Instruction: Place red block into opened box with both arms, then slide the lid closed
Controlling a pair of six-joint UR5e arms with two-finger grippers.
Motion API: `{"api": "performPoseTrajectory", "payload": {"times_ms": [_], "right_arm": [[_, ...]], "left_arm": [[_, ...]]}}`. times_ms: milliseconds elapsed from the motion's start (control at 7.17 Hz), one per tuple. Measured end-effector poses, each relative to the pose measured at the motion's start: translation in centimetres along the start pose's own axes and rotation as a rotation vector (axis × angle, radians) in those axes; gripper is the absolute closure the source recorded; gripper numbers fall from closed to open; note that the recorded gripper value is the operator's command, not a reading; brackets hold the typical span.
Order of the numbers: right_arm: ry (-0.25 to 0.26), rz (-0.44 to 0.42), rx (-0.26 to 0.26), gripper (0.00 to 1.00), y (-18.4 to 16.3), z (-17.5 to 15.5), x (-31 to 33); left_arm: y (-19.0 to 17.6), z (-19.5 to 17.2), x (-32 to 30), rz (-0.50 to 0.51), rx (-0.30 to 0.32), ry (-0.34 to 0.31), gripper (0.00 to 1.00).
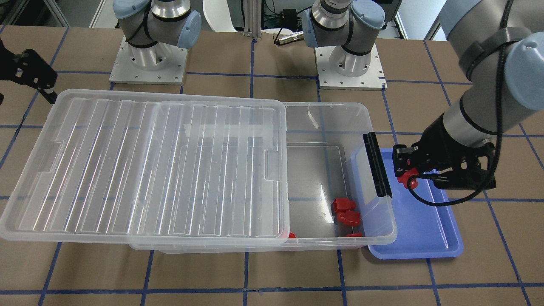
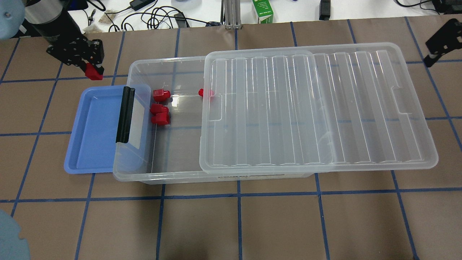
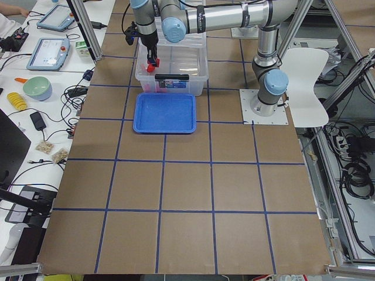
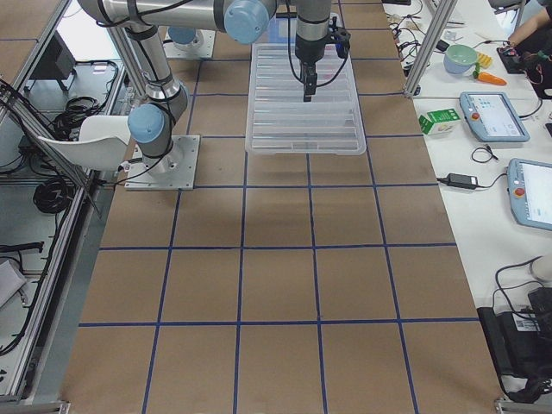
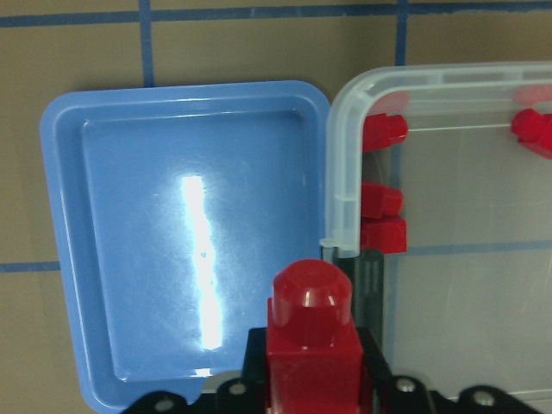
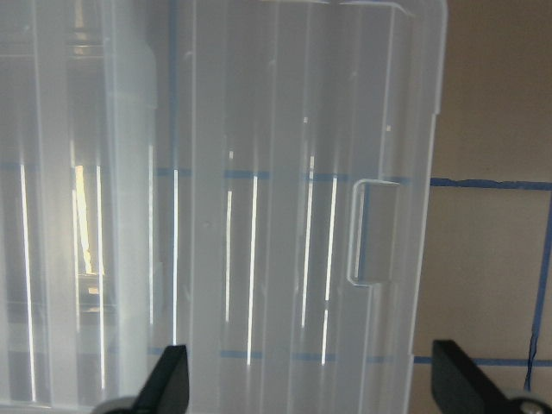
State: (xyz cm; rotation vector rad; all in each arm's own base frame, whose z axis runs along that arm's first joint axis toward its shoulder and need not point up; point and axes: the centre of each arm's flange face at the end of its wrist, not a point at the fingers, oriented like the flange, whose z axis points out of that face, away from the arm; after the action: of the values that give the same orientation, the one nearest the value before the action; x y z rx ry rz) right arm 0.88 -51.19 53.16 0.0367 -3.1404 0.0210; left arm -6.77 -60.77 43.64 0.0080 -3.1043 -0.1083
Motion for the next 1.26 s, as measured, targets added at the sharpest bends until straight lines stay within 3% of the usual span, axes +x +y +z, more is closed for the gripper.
{"api": "performPoseTrajectory", "payload": {"times_ms": [558, 1256], "right_arm": [[0.002, 0.105, 0.031, 0.00, -0.9, 1.2, -10.4], [0.002, 0.109, 0.034, 0.00, -1.0, 1.6, -11.3]], "left_arm": [[1.7, 6.1, 6.9, -0.023, -0.090, -0.007, 1.00], [3.0, 16.1, 7.3, -0.022, -0.101, 0.029, 1.00]]}}
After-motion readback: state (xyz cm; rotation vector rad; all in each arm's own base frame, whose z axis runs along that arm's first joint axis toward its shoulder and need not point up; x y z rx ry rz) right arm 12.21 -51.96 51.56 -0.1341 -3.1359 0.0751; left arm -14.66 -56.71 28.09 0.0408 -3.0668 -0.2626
